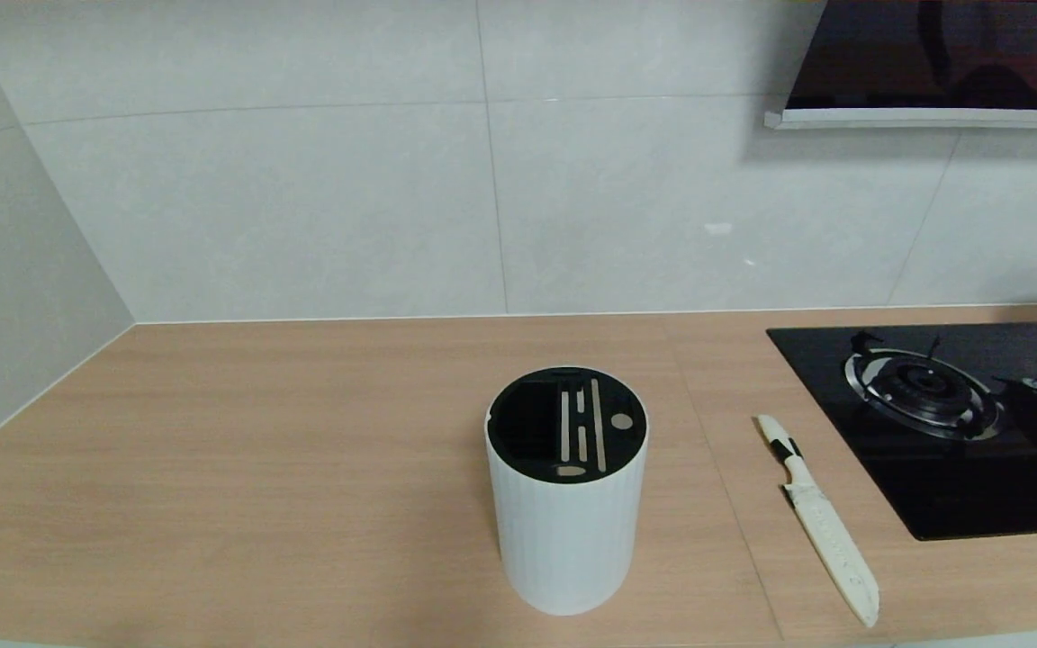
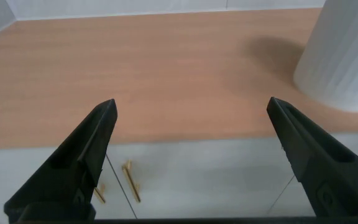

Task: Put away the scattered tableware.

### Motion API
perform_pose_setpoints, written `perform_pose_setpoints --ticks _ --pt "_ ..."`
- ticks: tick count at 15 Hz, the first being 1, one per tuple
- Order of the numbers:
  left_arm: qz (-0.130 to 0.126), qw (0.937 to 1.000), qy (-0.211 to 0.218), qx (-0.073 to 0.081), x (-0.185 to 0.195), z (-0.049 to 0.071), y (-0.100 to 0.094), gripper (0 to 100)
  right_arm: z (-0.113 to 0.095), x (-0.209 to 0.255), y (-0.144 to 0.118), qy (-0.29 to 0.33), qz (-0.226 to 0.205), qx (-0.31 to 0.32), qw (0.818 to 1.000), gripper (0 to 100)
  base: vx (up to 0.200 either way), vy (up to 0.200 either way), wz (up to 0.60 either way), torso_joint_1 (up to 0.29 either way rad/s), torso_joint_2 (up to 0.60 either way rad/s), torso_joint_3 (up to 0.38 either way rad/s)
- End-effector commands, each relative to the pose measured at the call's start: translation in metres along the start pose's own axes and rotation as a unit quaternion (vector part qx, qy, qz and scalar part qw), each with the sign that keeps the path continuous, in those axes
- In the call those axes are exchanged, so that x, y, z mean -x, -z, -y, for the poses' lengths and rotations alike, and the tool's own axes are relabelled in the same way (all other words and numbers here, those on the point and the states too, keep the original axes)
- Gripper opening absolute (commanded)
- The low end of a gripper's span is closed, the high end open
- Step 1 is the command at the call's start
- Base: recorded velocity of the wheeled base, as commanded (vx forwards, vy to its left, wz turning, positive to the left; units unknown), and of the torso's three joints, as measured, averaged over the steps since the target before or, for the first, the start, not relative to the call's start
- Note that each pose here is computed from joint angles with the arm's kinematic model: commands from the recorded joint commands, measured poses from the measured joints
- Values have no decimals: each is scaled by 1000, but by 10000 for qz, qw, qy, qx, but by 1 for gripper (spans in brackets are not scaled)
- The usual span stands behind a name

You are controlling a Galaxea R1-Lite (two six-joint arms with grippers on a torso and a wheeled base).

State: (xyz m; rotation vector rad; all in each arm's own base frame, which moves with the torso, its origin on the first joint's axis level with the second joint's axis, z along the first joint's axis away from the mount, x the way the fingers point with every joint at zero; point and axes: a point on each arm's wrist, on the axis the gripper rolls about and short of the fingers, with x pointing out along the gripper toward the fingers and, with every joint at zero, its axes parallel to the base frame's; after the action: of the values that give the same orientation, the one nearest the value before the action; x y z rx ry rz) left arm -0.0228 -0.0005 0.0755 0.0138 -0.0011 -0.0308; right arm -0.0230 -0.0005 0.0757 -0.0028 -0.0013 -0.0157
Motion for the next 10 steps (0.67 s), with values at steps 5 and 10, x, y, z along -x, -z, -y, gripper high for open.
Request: perform_pose_setpoints --ticks 5,10 --pt "-4 10000 -1 0 0 0 0 100 0 0 0 -2 -6 2 10000 100 0 0 0 207 -434 -224" --pt "-4 10000 -1 8 0 0 0 100 0 0 0 -2 -6 -6 10000 100 0 0 0 8 -15 -10"
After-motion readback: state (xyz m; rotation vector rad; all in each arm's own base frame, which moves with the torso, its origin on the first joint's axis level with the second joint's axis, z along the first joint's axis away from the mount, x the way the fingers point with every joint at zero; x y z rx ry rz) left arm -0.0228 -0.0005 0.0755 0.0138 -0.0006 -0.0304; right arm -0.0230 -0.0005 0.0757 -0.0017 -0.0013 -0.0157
